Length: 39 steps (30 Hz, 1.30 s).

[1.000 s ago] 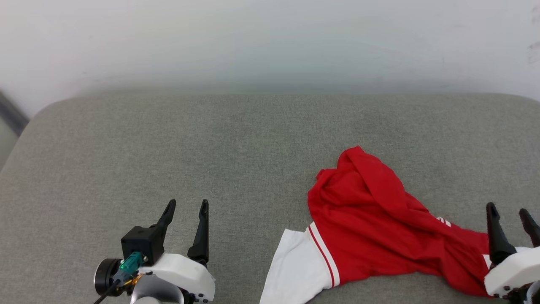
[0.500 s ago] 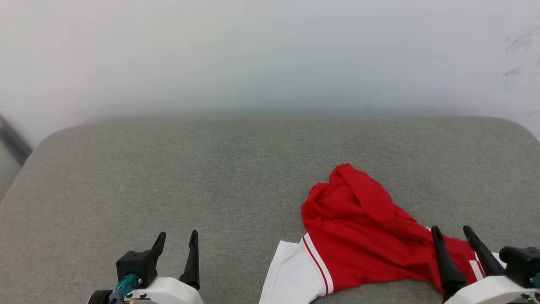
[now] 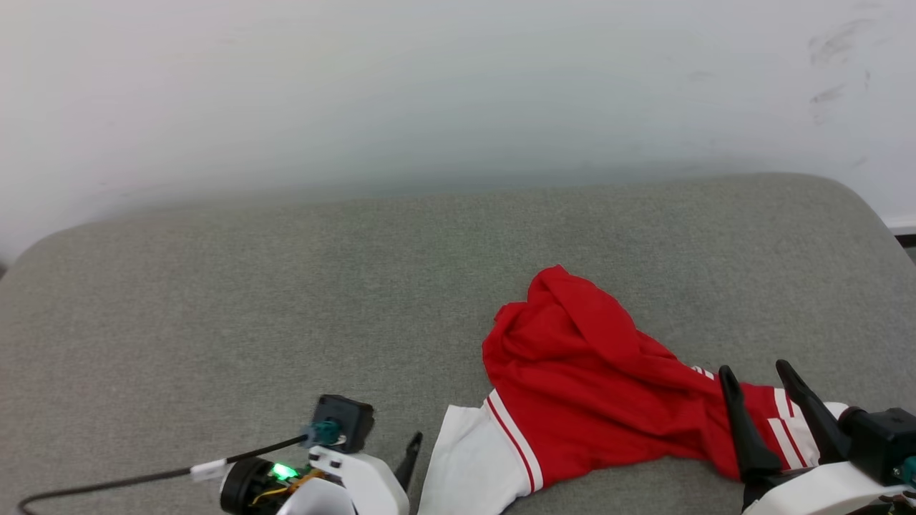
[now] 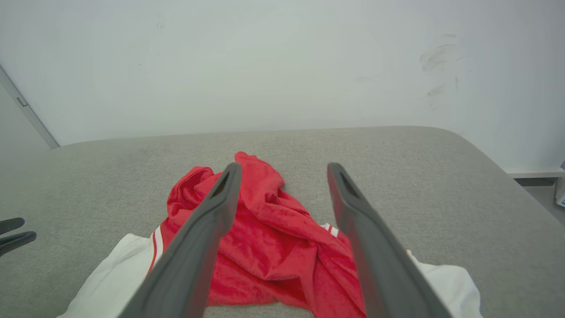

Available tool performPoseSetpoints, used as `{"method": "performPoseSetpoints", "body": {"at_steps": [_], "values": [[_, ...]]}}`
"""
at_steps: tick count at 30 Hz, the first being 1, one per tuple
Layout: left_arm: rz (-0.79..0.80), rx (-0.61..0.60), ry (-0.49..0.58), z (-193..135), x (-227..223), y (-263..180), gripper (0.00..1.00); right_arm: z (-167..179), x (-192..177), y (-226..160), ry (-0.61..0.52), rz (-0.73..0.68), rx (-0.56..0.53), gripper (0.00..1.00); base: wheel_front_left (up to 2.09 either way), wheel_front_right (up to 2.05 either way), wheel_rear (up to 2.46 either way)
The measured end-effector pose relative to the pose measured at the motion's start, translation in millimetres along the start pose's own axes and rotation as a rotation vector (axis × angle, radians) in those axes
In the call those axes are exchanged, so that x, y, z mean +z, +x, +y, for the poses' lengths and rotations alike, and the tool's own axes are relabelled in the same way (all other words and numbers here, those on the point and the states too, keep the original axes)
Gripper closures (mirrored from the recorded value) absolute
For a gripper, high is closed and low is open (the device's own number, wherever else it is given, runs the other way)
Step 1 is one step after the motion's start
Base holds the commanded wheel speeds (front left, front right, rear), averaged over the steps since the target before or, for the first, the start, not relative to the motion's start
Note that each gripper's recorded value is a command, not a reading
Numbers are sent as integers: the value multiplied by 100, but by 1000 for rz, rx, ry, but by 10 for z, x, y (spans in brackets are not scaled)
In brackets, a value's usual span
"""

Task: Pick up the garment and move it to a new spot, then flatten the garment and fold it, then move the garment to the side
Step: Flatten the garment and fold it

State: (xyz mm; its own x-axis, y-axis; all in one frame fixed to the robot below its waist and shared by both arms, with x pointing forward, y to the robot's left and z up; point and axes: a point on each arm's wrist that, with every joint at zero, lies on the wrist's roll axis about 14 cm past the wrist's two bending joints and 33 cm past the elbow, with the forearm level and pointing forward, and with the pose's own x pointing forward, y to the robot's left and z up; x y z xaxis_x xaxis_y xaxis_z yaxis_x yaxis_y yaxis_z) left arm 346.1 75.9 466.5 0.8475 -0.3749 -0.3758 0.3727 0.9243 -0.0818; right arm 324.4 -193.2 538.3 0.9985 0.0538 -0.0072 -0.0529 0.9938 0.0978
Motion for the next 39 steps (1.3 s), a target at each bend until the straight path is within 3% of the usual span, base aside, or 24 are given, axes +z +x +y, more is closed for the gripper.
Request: {"method": "performPoseSetpoints", "body": {"at_steps": [8, 17, 19, 20, 22, 30, 39], "values": [[347, -186, 115, -316, -585, 61, 0, -65, -57, 12, 0, 30, -26, 0, 0, 0, 0], [629, -283, 202, -349, -1051, 68, 0, -96, -152, 212, 27, 53, -40, 0, 0, 0, 0], [672, -306, 201, -382, -1111, 71, 54, -120, -170, 240, 28, 57, -48, 0, 0, 0, 0], [684, -312, 200, -391, -1122, 80, 54, -136, -182, 245, 28, 60, -53, 0, 0, 0, 0], [688, -318, 183, -419, -1122, 97, 100, -160, -192, 248, 29, 61, -60, 0, 0, 0, 0], [565, -247, 75, -424, -1021, 121, 100, -256, -226, 213, 71, 82, -88, 0, 0, 0, 0], [215, -29, 3, 29, -341, 266, 100, -700, -621, -26, 168, 282, -220, 0, 0, 0, 0]]}}
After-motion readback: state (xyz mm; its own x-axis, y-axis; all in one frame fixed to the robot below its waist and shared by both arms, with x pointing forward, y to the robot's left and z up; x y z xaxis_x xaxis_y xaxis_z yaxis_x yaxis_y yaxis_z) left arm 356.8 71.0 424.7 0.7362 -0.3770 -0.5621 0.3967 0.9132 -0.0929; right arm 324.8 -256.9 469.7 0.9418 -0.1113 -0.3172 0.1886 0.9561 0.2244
